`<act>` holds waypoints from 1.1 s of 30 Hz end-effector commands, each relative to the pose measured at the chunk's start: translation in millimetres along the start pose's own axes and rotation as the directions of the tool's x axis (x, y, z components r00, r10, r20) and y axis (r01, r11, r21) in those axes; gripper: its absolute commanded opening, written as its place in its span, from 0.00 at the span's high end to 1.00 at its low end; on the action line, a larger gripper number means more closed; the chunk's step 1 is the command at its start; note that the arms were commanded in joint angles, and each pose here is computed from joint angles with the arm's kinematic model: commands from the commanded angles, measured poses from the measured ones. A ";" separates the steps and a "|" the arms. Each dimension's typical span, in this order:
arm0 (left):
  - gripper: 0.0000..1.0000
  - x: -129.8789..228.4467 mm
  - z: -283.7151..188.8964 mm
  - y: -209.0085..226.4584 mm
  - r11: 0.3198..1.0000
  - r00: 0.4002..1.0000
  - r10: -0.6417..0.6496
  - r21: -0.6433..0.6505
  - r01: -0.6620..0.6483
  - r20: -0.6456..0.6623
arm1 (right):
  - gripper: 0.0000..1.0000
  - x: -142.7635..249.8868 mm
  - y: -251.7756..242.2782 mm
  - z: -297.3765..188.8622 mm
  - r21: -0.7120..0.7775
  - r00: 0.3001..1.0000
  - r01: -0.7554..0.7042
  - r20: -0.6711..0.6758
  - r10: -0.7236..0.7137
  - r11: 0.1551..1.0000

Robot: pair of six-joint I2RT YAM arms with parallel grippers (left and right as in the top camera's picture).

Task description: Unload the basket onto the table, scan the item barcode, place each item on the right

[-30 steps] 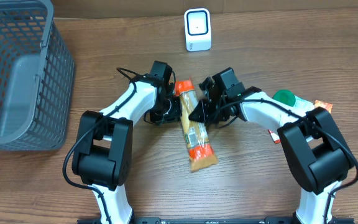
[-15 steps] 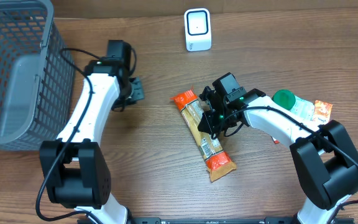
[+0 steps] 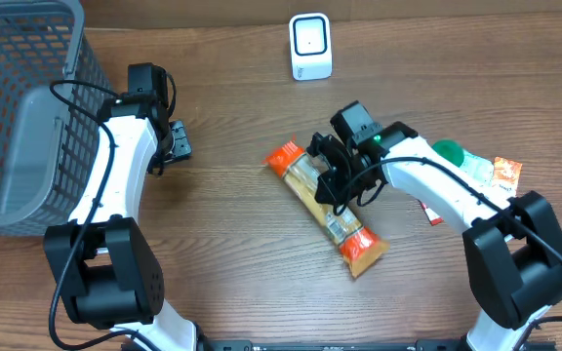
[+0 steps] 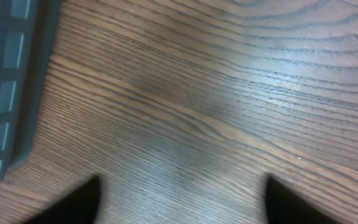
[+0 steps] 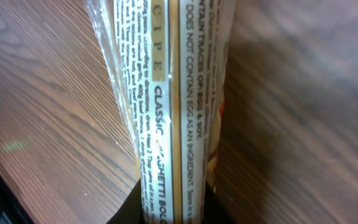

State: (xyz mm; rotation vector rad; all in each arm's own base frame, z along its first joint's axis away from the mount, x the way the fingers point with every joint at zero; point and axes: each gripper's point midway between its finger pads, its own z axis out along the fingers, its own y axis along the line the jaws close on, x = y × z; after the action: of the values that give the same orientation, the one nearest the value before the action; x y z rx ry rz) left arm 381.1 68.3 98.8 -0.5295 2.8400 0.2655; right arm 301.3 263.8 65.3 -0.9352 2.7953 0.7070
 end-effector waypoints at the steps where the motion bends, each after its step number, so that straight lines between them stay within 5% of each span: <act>1: 0.00 -2.7 -0.1 1.7 1.000 1.000 0.004 -0.006 -0.004 0.005 | 0.96 -38.6 26.0 -46.8 -0.004 0.984 0.133 0.123 -0.132 0.991; 14: 0.00 -2.9 -0.1 1.7 1.000 1.000 0.004 -0.006 -0.004 0.006 | 0.96 -78.7 33.3 -134.1 0.275 0.938 0.274 0.137 -0.320 0.922; 22: 0.00 -2.9 -0.1 1.7 1.000 1.000 0.004 -0.006 -0.004 0.006 | 0.97 -111.6 -2.5 -218.8 0.675 0.878 0.309 0.069 -0.474 0.670; 33: 0.00 -2.8 -0.1 1.7 1.000 1.000 0.004 -0.006 -0.004 0.006 | 0.97 -166.0 -15.1 -275.8 0.871 0.781 0.284 0.032 -0.624 0.401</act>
State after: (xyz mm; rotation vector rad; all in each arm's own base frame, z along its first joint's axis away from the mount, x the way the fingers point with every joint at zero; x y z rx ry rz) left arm 381.2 68.2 98.8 -0.5295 2.8398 0.2649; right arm 441.0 227.6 285.1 -1.1720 2.0831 -0.3508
